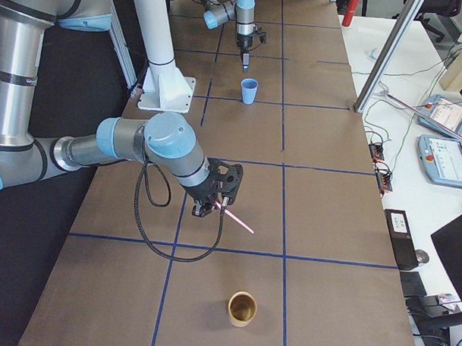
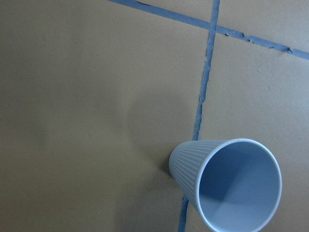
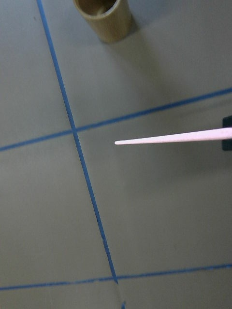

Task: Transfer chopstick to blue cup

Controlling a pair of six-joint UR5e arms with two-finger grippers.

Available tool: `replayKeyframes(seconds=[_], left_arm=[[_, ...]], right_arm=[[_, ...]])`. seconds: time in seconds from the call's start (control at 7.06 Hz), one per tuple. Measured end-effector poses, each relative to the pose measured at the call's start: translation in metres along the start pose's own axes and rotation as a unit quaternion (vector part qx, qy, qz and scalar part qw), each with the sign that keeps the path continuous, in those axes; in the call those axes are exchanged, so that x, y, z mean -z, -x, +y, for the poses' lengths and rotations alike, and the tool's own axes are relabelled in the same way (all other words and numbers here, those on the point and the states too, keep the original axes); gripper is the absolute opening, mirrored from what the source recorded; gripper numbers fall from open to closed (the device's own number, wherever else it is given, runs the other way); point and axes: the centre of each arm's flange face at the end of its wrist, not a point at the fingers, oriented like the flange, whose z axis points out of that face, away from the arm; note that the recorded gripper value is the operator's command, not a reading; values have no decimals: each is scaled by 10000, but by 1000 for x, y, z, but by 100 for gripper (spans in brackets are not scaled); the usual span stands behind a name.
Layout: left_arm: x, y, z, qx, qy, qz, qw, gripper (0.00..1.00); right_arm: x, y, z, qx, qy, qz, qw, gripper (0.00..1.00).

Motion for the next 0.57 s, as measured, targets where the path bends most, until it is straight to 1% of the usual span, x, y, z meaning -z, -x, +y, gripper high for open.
replayKeyframes(seconds=[0.14, 0.28, 0.43, 0.57], left_arm=[[3, 0, 0, -12, -17, 44, 10000, 100], [11, 3, -2, -25, -61, 102, 9999, 100], [24, 9, -8, -15, -143, 156, 9998, 100], [36, 15, -18, 22, -249, 195, 9995, 100]], right_arm=[[-9, 22, -1, -132, 228, -532, 9982, 0], [-24, 53, -8, -250, 551, -966, 9935, 0], [-39, 99, -20, -310, 940, -1344, 9860, 0], [-50, 154, -34, -388, 1348, -1633, 9766, 0]])
